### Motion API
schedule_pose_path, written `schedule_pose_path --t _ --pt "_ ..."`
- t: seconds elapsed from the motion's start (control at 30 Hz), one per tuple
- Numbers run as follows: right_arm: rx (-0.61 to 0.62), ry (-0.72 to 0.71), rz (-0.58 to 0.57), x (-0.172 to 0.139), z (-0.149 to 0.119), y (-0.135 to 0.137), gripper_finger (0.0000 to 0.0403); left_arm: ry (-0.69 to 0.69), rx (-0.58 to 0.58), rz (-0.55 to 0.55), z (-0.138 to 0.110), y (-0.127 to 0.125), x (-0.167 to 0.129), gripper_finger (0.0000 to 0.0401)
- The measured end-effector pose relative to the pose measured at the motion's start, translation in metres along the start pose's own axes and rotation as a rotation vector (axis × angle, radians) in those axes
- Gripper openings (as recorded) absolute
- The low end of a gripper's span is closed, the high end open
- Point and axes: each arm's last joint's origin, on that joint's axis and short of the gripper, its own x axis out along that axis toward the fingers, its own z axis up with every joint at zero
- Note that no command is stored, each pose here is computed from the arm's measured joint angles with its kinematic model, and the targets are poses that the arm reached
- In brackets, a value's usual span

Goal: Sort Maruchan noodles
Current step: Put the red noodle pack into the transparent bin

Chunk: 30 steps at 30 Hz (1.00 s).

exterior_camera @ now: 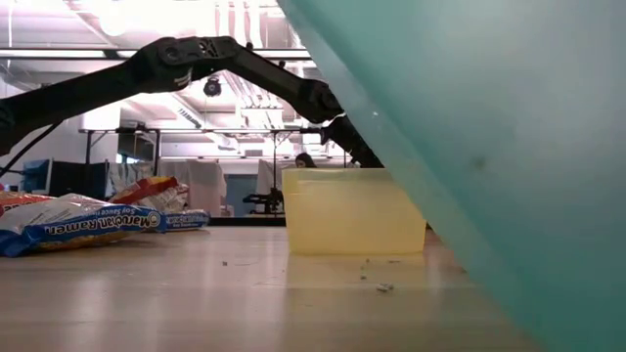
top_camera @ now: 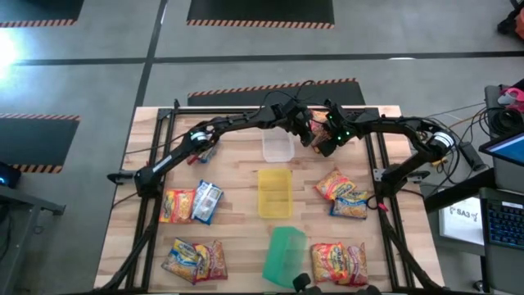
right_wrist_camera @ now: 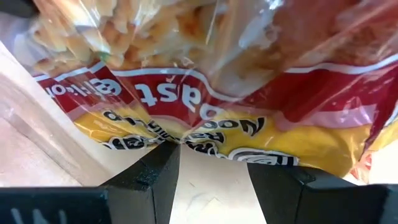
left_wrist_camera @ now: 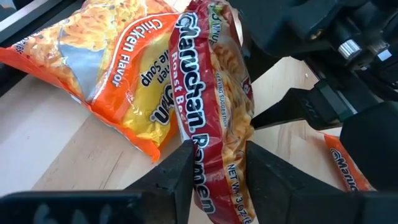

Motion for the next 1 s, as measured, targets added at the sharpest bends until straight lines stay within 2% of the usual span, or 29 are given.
schedule_pose_path --t 0.37,0.8,1.0 --pt "0.002 -0.033 0.013 -0.009 0.001 0.002 0.0171 0.019 0.023 0.0 0.01 -0.007 -0.019 0.0107" --pt "-0.008 -0.195 0.01 -0.054 -0.001 0.007 0.0171 0.01 0.038 0.0 0.02 -0.011 -0.033 0.0106" --pt "0.009 -0.255 0.012 -0.068 -0.002 0.008 0.0171 -0.021 0.063 0.023 0.032 -0.015 -0.051 0.0106"
